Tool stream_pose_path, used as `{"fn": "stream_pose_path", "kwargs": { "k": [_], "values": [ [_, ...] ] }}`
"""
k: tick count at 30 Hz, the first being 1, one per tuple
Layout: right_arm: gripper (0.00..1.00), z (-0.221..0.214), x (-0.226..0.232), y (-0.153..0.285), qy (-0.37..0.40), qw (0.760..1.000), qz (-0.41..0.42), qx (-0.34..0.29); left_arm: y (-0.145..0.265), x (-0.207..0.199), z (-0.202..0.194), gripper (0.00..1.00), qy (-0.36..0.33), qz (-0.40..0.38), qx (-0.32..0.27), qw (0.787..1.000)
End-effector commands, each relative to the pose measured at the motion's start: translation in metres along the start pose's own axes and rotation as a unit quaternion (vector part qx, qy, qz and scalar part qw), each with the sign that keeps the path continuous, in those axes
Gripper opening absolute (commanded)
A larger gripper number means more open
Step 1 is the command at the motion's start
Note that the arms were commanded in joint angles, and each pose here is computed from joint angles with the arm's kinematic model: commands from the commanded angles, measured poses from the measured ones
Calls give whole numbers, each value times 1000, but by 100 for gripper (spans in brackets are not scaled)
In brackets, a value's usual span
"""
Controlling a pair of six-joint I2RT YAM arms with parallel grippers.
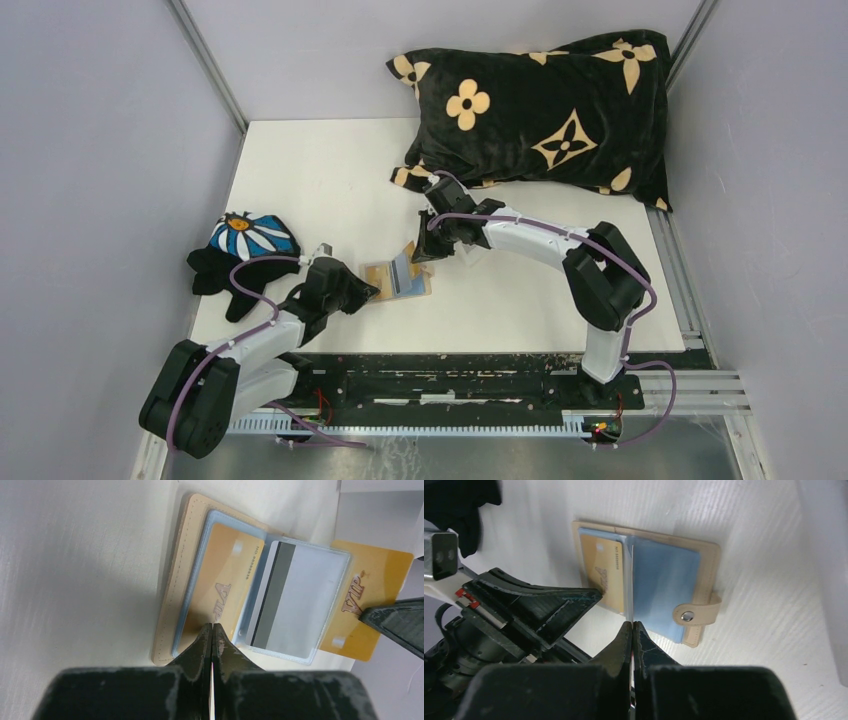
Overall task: Put the credit cards into the card holder
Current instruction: Turn over the card slot in the card holder.
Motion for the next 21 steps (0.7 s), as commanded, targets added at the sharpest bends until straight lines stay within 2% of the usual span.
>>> {"fn": "stream_pose_path", "kwargs": {
  "k": [1, 8, 21],
  "values": [
    [1, 19, 31, 15, 13, 998, 48, -32, -1, 11, 0, 3, -30, 39, -4, 999],
    [1, 18, 44, 6, 24, 998, 58, -23, 2, 13, 0, 3, -30, 43, -6, 999],
    [1, 7, 40, -17, 22, 998, 57, -6, 14, 15, 2, 3, -30, 53, -19, 998]
  ]
}}
Point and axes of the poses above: each gripper's point midway between its finger pads, its own y axis back along the fingers, its own x axis along the line the jaws close on, z = x × y, the point moved 8 cm from there along y, back along the fingers, and after that the axes turned 9 degrees about y, right-handed, at the moved point
